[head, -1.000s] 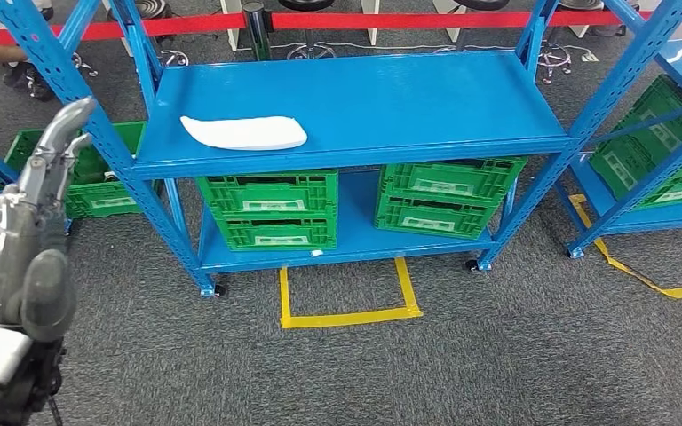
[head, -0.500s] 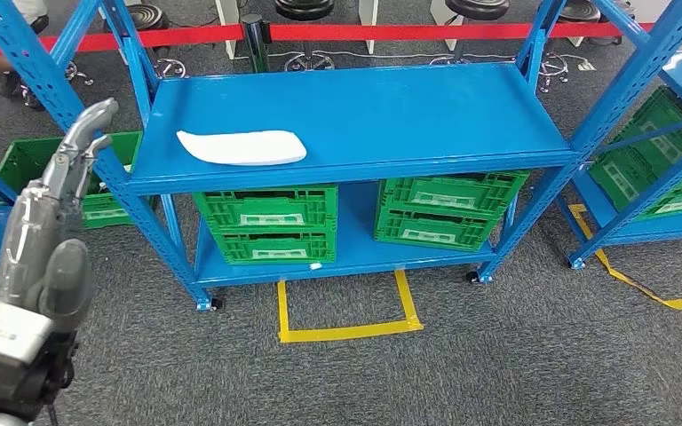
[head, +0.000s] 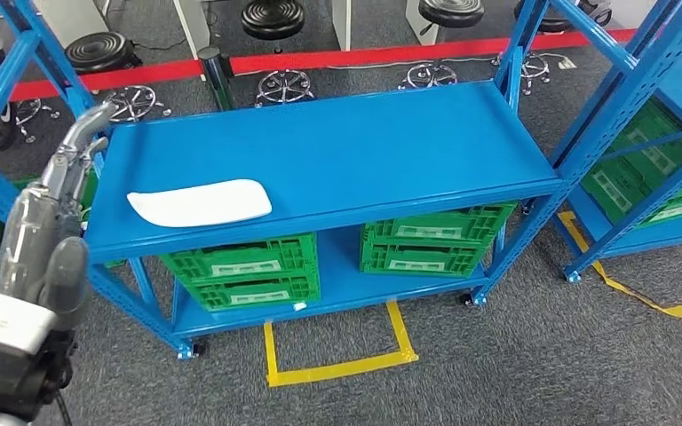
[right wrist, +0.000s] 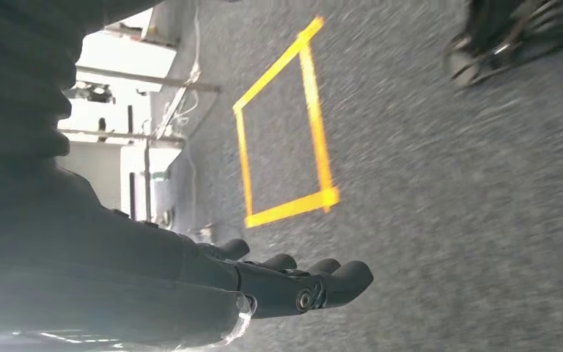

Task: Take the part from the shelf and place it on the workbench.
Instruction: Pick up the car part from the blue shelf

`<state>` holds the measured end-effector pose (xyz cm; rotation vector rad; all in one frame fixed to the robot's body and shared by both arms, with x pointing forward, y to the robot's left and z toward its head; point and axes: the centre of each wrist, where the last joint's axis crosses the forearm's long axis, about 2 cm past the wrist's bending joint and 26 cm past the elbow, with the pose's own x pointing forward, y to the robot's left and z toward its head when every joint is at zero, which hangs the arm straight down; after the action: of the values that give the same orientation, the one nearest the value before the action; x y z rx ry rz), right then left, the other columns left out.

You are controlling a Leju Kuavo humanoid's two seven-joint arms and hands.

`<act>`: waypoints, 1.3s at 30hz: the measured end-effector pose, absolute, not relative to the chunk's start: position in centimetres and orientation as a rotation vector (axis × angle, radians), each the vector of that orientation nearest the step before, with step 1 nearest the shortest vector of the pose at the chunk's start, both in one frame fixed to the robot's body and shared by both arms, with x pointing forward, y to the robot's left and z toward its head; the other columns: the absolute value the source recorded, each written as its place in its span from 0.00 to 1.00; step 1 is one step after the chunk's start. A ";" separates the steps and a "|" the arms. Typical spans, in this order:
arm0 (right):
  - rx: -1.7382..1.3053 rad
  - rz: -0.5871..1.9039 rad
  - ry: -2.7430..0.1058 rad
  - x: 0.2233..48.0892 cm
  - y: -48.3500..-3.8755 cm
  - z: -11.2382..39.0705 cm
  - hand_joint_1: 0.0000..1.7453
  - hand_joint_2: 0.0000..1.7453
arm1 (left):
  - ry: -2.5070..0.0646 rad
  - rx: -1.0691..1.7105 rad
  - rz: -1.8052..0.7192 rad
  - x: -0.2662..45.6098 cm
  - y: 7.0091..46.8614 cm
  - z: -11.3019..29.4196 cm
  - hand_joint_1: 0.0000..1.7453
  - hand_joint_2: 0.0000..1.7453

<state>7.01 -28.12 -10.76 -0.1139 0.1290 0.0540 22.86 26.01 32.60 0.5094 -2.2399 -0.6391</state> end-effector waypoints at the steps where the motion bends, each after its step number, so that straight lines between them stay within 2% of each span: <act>1: -0.114 0.054 0.130 7.0 -28.1 -10.8 0.00 1.00 | -2.236 0.509 -0.640 22.9 26.0 32.5 0.00 0.00; 8: -0.107 0.051 0.106 8.3 -27.9 -10.5 0.00 1.00 | -2.239 0.506 -0.640 23.0 25.9 32.5 0.00 0.00; 17: -0.105 0.049 0.130 7.0 -27.9 -10.8 0.00 1.00 | -2.233 0.502 -0.645 23.0 25.8 32.3 0.00 0.00; 22: -0.106 0.047 0.103 8.5 -27.9 -10.5 0.00 1.00 | -2.256 0.497 -0.640 22.8 25.7 32.8 0.00 0.00; 33: -0.098 0.042 0.129 7.1 -27.6 -10.7 0.00 1.00 | -2.230 0.500 -0.646 23.0 25.8 32.3 0.00 0.00; 39: -0.101 0.040 0.100 8.7 -27.7 -10.5 0.00 1.00 | -2.257 0.499 -0.635 22.9 25.8 32.7 0.00 0.00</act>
<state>8.65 -27.74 -10.45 -0.1007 0.1000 0.0403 22.91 25.76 32.70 0.4987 -2.2569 -0.6350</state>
